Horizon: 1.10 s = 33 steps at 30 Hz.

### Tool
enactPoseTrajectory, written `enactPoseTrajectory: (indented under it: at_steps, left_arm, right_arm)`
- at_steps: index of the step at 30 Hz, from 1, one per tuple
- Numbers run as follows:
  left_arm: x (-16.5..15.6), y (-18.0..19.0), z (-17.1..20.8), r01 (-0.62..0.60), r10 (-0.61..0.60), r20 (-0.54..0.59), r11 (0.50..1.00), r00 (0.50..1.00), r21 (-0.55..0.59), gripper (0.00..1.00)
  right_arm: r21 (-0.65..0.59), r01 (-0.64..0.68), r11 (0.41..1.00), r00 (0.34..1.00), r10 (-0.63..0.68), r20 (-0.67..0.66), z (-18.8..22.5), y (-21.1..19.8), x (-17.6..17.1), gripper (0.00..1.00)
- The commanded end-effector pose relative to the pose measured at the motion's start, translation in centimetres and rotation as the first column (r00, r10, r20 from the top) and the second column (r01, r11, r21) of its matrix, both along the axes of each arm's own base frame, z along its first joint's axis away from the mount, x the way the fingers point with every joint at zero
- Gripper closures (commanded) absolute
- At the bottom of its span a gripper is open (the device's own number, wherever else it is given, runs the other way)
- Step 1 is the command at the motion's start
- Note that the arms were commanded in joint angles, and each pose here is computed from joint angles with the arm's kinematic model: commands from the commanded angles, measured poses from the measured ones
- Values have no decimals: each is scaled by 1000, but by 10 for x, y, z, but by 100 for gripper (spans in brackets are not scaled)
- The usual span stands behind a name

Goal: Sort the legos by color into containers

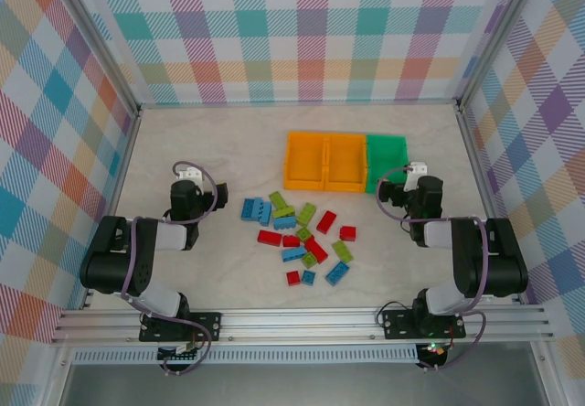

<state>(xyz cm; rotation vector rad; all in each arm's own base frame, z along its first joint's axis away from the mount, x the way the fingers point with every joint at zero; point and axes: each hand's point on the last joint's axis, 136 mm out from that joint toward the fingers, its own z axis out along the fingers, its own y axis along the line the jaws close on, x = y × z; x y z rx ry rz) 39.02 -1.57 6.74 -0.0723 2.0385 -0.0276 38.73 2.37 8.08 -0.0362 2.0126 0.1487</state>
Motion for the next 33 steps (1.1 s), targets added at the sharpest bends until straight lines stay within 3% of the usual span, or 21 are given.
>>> enactPoseTrajectory:
  at_steps: [1, 4, 6, 10, 13, 16, 19, 21, 23, 27, 30, 33]
  left_arm:
    - [9, 2, 11, 0, 0, 43, 1000, 999, 0, 0]
    - [9, 2, 11, -1, 1, 43, 1000, 999, 1, 0]
    - [8, 3, 11, -2, 2, 45, 1000, 999, 1, 0]
    - [4, 0, 26, -15, 13, 67, 999, 998, 35, 0]
    - [-13, -15, 60, 3, -8, 75, 998, 997, 66, 0]
    - [-37, -46, 118, 91, -89, 159, 996, 983, -5, 0]
    - [-64, -88, 166, 244, -234, 159, 969, 959, -43, 0]
    - [-86, -122, 180, 380, -378, 79, 925, 922, -14, 0]
    - [-117, -148, 180, 530, -527, -64, 845, 848, 72, 0]
    - [-170, -162, 177, 736, -685, -270, 642, 677, 215, 0]
    - [-200, -160, 167, 829, -770, -307, 515, 560, 221, 0]
    - [-220, -162, 157, 877, -832, -286, 421, 474, 230, 0]
  right_arm:
    - [1, 57, 998, 996, -57, 65, 29, -11, 5, 0]
    - [8, 88, 996, 994, -89, 68, 35, -15, -1, 0]
    - [44, 132, 990, 991, -132, -2, 38, -19, -5, 0]
    - [259, 261, 930, 953, -205, -223, 67, -9, -32, 0]
    - [442, 134, 887, 943, 23, -332, 83, 48, -59, 0]
    - [398, 28, 917, 880, 166, -445, 83, 98, -85, 0]
    - [316, -34, 948, 814, 210, -542, 76, 126, -101, 0]
    - [273, -79, 959, 766, 234, -599, 70, 140, -109, 0]
    - [214, -134, 968, 711, 244, -659, 60, 151, -118, 0]
    - [151, -192, 970, 659, 241, -712, 34, 167, -126, 0]
    - [104, -168, 980, 634, 188, -750, 16, 164, -127, 0]
    - [35, -117, 993, 607, 99, -788, -8, 152, -132, 0]
